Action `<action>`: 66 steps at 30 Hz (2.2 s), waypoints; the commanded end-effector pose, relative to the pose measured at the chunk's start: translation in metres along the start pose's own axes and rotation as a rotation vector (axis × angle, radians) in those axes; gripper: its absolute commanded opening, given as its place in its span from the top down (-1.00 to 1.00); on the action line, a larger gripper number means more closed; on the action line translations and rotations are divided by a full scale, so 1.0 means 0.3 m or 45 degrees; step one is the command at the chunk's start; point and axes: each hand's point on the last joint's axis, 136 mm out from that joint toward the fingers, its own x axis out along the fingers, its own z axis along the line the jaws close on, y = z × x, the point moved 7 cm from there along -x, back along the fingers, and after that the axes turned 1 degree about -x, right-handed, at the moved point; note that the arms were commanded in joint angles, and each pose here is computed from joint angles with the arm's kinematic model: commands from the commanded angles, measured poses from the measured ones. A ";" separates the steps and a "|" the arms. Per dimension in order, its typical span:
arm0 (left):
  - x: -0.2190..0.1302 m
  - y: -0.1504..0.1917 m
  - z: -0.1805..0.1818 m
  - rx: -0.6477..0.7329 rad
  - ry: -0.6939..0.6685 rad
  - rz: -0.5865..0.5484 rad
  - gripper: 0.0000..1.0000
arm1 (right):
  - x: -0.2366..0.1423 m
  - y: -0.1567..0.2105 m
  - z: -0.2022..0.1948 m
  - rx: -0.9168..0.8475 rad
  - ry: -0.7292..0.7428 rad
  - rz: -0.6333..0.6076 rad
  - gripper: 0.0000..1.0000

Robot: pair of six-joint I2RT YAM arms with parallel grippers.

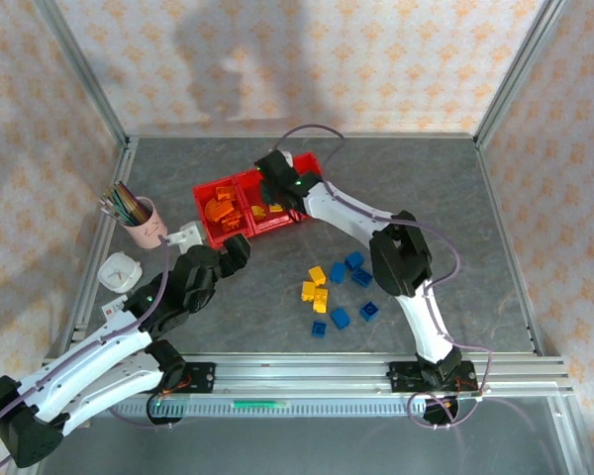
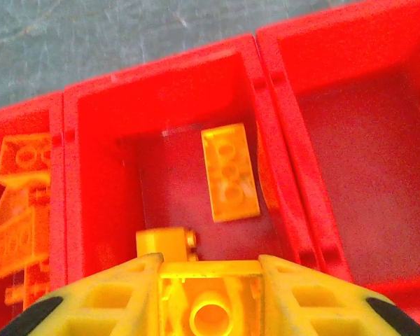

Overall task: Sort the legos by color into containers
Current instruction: Place the lego in the container, then pick up the lego from the center of the table.

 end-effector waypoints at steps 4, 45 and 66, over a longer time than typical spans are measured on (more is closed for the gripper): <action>0.011 -0.025 -0.003 0.023 -0.007 0.000 -0.98 | 0.063 -0.080 0.024 -0.059 0.026 -0.056 -0.05; 0.046 0.167 -0.050 -0.019 0.180 0.203 -0.98 | -0.265 0.579 -0.243 -0.127 0.111 0.430 -0.42; 0.045 0.170 -0.041 -0.010 0.170 0.203 -0.98 | -0.246 0.632 -0.248 -0.199 0.184 0.496 0.07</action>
